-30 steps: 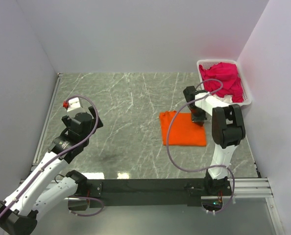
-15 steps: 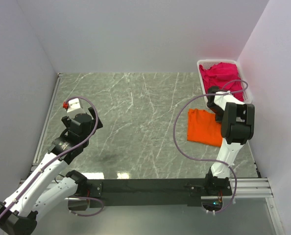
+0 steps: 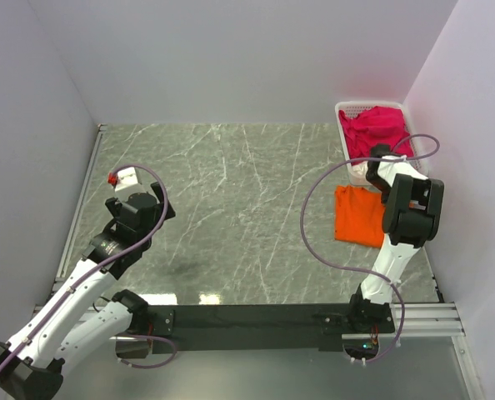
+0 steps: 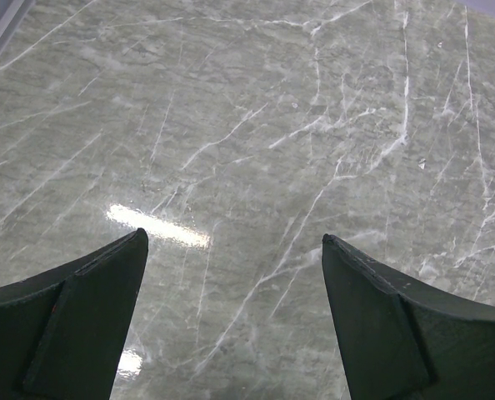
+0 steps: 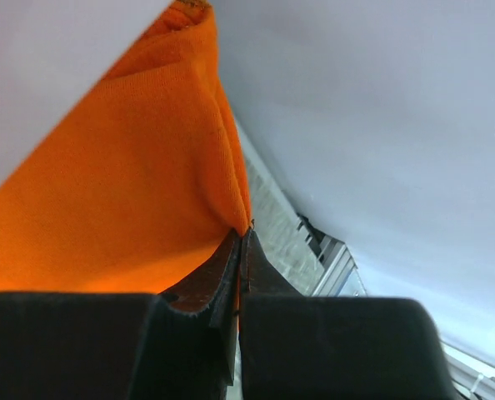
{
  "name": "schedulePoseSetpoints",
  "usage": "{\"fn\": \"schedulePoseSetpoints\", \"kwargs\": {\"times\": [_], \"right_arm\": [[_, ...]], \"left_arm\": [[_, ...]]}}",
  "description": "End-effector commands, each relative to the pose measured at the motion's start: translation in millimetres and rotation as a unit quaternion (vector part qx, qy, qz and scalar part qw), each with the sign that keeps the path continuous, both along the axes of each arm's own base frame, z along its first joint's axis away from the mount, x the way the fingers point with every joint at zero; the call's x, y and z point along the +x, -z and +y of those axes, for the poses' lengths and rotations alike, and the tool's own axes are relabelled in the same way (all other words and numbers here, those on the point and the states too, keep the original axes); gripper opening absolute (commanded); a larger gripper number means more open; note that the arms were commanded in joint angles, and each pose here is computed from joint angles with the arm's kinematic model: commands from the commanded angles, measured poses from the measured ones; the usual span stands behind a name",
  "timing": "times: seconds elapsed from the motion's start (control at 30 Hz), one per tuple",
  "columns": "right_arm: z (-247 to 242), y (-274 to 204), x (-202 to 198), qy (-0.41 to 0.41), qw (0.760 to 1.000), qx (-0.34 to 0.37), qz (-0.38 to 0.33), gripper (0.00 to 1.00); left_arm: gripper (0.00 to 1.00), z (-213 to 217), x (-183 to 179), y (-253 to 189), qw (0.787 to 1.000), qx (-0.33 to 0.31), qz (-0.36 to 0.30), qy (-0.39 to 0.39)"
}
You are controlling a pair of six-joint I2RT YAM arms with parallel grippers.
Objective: Fold and stack the t-shirts
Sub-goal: Neatly place the folded tshirt to the corner
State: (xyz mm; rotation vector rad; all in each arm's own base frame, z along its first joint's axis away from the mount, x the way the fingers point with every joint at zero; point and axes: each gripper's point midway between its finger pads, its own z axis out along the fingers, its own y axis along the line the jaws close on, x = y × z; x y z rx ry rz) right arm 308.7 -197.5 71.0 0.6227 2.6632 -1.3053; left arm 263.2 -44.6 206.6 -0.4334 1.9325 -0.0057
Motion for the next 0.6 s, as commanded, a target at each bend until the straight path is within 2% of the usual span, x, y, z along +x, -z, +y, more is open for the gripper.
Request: {"fn": "schedulePoseSetpoints", "kwargs": {"times": [0.0, 0.17, 0.23, 0.27, 0.37, 0.57], "right_arm": [[-17, -39, 25, 0.007, 0.996, -0.048, -0.074, 0.01], [-23, -44, 24, 0.026, 0.994, -0.064, -0.081, 0.1], [-24, -49, 22, 0.038, 0.992, -0.067, -0.096, 0.22], [-25, -54, 20, 0.043, 0.991, -0.065, -0.106, 0.35], [-19, -68, 19, 0.051, 0.986, -0.043, -0.15, 0.48], [13, -101, 5, 0.067, 0.962, 0.043, -0.262, 0.62]], "left_arm": [[0.91, 1, 4, -4, 1.0, 0.0, -0.012, -0.003], [0.91, 1, 4, -3, 1.0, 0.001, -0.011, -0.003], [0.91, 1, 4, -3, 1.0, 0.001, -0.011, -0.004], [0.91, 1, 4, -4, 1.0, 0.0, -0.012, -0.004], [0.91, 2, 4, -6, 1.0, -0.001, -0.014, -0.006], [0.99, 4, 1, -12, 1.0, -0.011, -0.028, -0.01]]}}
